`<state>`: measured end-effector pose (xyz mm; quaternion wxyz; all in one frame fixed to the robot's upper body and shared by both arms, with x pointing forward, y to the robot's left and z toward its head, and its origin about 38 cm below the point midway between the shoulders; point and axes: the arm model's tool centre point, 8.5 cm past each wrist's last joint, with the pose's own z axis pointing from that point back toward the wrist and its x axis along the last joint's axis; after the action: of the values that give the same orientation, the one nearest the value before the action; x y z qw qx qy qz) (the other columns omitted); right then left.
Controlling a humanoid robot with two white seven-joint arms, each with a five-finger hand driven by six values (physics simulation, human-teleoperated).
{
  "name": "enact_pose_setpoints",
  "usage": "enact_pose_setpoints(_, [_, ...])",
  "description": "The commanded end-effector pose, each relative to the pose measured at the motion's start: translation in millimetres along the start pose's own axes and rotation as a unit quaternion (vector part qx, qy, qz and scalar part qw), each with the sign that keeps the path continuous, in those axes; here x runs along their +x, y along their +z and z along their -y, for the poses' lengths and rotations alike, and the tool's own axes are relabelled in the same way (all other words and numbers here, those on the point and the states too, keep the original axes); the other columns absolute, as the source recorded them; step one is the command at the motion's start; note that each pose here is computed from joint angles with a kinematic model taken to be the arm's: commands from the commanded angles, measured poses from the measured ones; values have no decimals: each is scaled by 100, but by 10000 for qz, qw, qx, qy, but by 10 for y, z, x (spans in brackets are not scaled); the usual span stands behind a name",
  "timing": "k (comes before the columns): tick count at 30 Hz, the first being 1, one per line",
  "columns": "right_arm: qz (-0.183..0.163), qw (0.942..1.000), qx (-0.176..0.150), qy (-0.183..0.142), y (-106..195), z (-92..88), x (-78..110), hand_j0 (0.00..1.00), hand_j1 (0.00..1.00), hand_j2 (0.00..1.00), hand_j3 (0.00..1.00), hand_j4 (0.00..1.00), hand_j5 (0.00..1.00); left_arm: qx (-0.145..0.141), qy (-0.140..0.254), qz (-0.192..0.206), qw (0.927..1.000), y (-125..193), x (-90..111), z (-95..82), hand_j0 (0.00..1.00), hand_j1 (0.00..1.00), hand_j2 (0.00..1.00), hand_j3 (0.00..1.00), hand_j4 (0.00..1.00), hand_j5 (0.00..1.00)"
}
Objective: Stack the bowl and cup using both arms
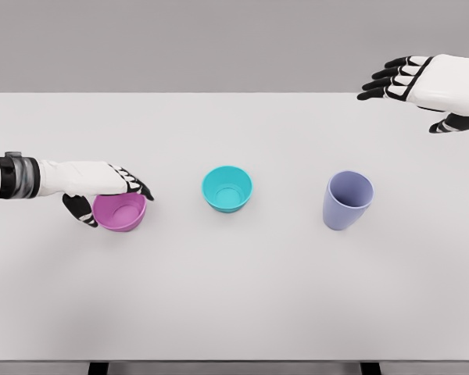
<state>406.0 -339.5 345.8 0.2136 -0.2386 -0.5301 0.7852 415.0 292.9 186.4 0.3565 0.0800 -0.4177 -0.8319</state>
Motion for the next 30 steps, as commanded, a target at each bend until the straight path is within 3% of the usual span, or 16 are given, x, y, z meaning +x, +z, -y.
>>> enact_pose_setpoints(1, [-8,10000,-15,-20,5,5,-3,100,100,100,100,100,100,13,14,-5,10000,12,-6,-7,81,81,81,81,81,81])
enact_pose_setpoints(14, [-8,10000,-15,-20,5,5,-3,100,100,100,100,100,100,96,-36,49,9999,41,26,-82,73,73,73,73,73,73])
enact_pose_setpoints(30, [-18,10000,-15,-15,13,9,-7,100,100,100,100,100,100,395,-332,187,9985,125,177,-334,72,72,72,72,72,72])
